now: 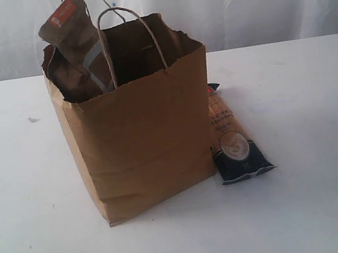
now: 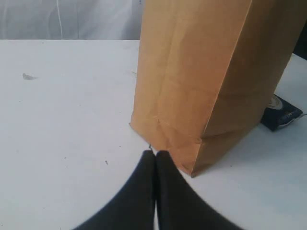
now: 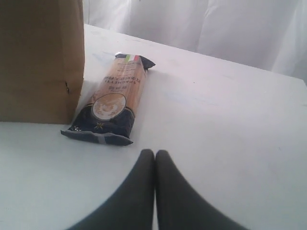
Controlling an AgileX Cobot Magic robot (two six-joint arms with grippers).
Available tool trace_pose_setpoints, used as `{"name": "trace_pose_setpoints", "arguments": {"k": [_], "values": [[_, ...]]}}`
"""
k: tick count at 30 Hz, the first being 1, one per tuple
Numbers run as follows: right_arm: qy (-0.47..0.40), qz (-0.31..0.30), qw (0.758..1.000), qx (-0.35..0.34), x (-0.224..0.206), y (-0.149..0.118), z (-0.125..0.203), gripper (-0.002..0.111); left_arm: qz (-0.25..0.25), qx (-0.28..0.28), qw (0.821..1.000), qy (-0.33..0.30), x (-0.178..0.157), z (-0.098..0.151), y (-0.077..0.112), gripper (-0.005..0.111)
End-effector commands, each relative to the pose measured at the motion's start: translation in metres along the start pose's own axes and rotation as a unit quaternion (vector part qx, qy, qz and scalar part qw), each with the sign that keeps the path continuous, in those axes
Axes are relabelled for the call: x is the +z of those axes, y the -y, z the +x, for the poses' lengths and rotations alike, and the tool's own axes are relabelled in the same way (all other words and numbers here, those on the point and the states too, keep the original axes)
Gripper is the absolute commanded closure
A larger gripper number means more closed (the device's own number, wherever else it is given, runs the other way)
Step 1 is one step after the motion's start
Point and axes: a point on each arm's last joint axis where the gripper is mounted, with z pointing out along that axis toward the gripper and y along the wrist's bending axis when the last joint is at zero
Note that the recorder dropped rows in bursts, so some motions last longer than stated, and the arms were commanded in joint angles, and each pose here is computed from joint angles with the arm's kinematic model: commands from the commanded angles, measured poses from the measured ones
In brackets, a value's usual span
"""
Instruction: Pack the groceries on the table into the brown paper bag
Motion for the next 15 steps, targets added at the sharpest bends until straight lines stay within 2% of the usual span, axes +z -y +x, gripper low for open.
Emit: {"name": "trace_pose_setpoints", "arguments": {"k": [1, 2, 4, 5, 6, 8, 12, 14, 15], "values": [[0.006, 0.005, 1.0, -0.015, 0.0, 0.001, 0.0, 0.108, -0.001, -0.004, 1.0, -0.001, 0.0, 0.002, 0.0, 0.107], [0.013, 0.005, 1.0, -0.015, 0.0, 0.0, -0.001, 0.108, -0.001, -0.004, 1.0, -0.001, 0.0, 0.002, 0.0, 0.107], [0.051, -0.006, 0.998, 0.026, 0.0, -0.001, -0.008, 0.108, -0.001, -0.004, 1.0, -0.001, 0.0, 0.002, 0.0, 0.107], [0.098, -0.018, 0.993, 0.065, -0.002, -0.002, -0.017, 0.108, -0.001, -0.004, 1.0, -0.001, 0.0, 0.002, 0.0, 0.107], [0.151, -0.03, 0.979, 0.136, -0.004, -0.002, -0.026, 0.108, -0.001, -0.004, 1.0, -0.001, 0.0, 0.002, 0.0, 0.107], [0.209, -0.034, 0.955, 0.207, -0.008, 0.002, -0.036, 0.108, -0.001, -0.004, 1.0, -0.001, 0.0, 0.002, 0.0, 0.107], [0.254, -0.029, 0.943, 0.215, -0.012, 0.005, -0.043, 0.108, -0.001, -0.004, 1.0, -0.001, 0.0, 0.002, 0.0, 0.107], [0.295, -0.035, 0.92, 0.255, -0.016, 0.007, -0.05, 0.108, -0.001, -0.004, 1.0, -0.001, 0.0, 0.002, 0.0, 0.107], [0.318, -0.046, 0.901, 0.292, -0.019, 0.009, -0.053, 0.108, -0.001, -0.004, 1.0, -0.001, 0.0, 0.002, 0.0, 0.107]]}}
